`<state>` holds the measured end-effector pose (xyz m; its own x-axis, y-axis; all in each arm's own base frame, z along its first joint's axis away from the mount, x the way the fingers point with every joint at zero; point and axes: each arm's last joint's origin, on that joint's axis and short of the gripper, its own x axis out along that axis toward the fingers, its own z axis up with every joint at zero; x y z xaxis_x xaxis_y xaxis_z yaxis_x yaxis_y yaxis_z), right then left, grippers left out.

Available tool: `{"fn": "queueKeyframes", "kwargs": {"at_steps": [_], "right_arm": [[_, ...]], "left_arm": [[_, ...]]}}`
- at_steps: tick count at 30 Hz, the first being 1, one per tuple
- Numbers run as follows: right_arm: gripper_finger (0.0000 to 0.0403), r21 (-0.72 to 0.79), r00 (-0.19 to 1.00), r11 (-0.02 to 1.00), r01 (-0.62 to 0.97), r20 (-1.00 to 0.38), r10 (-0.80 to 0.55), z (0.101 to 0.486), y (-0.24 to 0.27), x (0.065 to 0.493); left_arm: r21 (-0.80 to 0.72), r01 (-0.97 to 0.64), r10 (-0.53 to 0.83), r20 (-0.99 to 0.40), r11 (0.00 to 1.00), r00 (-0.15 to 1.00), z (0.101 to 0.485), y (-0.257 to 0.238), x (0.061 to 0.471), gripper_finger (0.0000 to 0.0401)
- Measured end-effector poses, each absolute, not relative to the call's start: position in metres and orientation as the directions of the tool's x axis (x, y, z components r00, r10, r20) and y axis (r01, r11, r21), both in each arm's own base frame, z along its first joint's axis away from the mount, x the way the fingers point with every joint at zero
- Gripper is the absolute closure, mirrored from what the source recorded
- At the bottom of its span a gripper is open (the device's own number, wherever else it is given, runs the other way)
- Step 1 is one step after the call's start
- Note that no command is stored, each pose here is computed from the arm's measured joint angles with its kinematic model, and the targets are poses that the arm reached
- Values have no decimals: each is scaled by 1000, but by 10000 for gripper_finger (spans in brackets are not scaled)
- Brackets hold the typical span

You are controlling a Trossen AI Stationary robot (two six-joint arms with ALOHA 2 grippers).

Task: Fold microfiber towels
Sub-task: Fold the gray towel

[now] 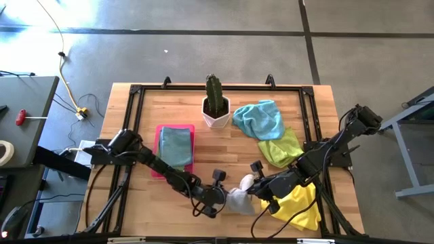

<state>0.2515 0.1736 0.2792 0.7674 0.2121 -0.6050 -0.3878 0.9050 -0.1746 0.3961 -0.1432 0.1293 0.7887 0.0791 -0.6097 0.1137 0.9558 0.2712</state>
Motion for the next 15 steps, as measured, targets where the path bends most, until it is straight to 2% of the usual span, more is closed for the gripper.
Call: {"fn": "queueKeyframes", "kwargs": {"at_steps": [2, 6, 11, 15], "right_arm": [[403, -165, 764, 909, -383, -610, 211, 279, 173, 251], [403, -50, 753, 952, -303, -625, 206, 277, 173, 250], [403, 98, 729, 981, -170, -657, 192, 274, 171, 248], [403, 228, 701, 971, -75, -680, 214, 272, 171, 247]], "left_arm": [[265, 117, 76, -618, 957, 782, 128, -146, 394, 388], [245, 115, 88, -685, 963, 724, 130, -149, 385, 398], [224, 92, 142, -833, 970, 535, 152, -147, 372, 400], [311, 92, 253, -884, 946, 393, 184, -143, 368, 400]]}}
